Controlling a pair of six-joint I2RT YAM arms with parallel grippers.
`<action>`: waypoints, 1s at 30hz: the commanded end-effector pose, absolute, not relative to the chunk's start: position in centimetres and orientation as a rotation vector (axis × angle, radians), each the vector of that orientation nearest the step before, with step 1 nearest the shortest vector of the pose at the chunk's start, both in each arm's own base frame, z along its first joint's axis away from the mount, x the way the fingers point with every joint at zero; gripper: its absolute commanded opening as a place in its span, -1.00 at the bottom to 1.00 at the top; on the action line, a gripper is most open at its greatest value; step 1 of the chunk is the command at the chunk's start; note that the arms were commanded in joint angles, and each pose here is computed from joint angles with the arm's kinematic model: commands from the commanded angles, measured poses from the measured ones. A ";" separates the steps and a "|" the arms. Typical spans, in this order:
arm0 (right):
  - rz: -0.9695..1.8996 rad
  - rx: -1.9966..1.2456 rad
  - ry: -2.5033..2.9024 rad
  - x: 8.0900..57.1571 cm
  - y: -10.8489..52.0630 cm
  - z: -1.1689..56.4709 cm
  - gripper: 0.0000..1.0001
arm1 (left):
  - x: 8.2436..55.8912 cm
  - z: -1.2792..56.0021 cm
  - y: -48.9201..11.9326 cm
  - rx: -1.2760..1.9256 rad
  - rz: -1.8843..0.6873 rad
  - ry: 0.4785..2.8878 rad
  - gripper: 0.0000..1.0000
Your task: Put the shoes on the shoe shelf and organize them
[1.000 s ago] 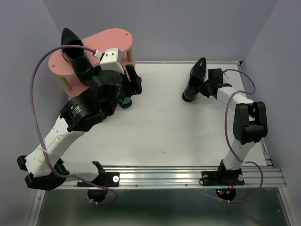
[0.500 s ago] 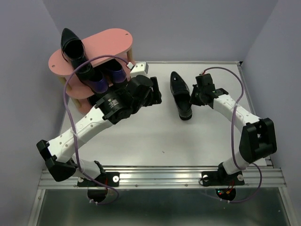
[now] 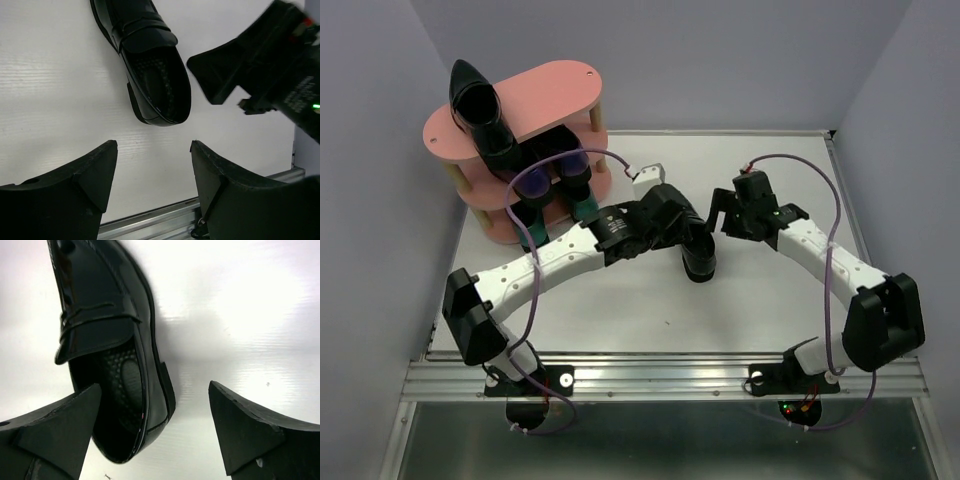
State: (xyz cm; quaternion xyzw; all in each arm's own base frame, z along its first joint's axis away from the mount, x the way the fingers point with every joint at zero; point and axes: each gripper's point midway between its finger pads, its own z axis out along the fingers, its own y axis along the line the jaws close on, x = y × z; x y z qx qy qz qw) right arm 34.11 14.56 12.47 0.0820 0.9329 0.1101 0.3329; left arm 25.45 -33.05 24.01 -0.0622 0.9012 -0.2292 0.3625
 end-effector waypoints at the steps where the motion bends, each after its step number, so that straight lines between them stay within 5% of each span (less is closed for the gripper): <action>1: 0.138 0.352 2.204 35.7 10.8 18.9 0.91 | 25.3 22.8 -34.2 -0.211 -0.571 2.347 0.42; 14: 0.073 0.523 1.937 30.8 5.1 27.0 1.00 | 27.9 17.1 -37.1 -0.242 -0.493 2.398 0.42; 25: 0.061 0.554 1.958 27.8 3.8 25.5 1.00 | 30.6 10.7 -38.8 -0.249 -0.367 2.487 0.20; 27: 0.058 0.554 1.966 27.7 3.8 25.1 1.00 | 30.4 9.6 -38.8 -0.238 -0.347 2.510 -0.07; 30: 0.056 0.553 1.966 27.7 3.8 25.1 1.00 | 30.5 9.9 -38.4 -0.240 -0.330 2.504 -0.76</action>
